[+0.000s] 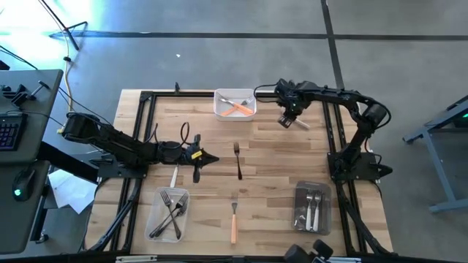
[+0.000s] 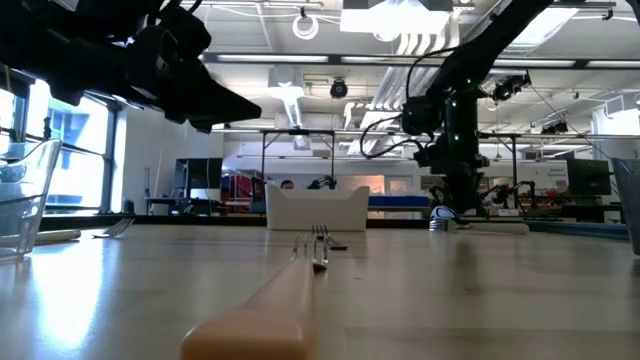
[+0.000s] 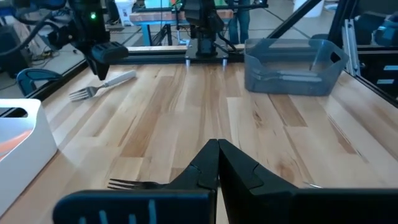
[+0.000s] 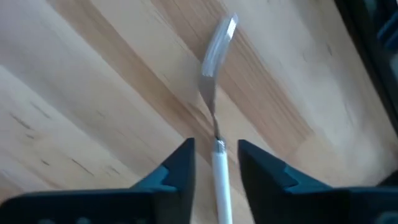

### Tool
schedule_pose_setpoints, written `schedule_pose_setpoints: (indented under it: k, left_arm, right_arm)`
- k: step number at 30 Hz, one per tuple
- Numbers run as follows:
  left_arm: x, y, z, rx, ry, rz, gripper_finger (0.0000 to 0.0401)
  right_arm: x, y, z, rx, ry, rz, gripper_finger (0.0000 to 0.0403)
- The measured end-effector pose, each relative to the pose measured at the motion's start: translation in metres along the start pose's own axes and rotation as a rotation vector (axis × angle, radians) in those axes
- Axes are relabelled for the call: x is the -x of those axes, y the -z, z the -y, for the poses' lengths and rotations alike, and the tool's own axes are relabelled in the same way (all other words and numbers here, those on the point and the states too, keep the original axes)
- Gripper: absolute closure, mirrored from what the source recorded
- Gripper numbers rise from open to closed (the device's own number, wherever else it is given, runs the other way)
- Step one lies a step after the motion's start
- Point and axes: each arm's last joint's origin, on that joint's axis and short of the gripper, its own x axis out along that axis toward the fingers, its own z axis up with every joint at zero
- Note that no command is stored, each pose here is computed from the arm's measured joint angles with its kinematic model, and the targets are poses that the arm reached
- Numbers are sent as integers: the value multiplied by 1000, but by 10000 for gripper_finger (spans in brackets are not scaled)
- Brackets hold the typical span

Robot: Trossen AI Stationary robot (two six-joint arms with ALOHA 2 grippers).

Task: Sort silverware by color (type)
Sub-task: Put the top white fork into the black bin

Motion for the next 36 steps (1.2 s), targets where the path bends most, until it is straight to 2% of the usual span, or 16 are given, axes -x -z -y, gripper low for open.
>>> schedule_pose_setpoints:
  k: [4, 10, 18, 24, 26, 30, 36]
  left_arm:
    - [0, 0, 0, -2, 1, -3, 400]
    - [0, 0, 2, -8, 10, -4, 400]
    - [0, 0, 3, -12, 16, -3, 400]
    - [0, 0, 3, -12, 16, -3, 400]
    - [0, 0, 3, -11, 19, -3, 400]
    - [1, 0, 5, -1, 86, -1, 400]
    - [1, 0, 5, -16, 88, 2, 400]
  right_arm:
    - [-8, 5, 1, -4, -22, -14, 262]
    - [-23, 13, -1, 2, -12, -2, 260]
    - [-35, 15, -2, -4, -35, -3, 314]
    - [-36, 15, -3, 10, -44, -5, 380]
    - [-35, 15, -3, 11, -45, -9, 388]
    - [-25, 15, -7, -9, -41, -47, 385]
    - [26, 12, -32, -61, -65, -1, 388]
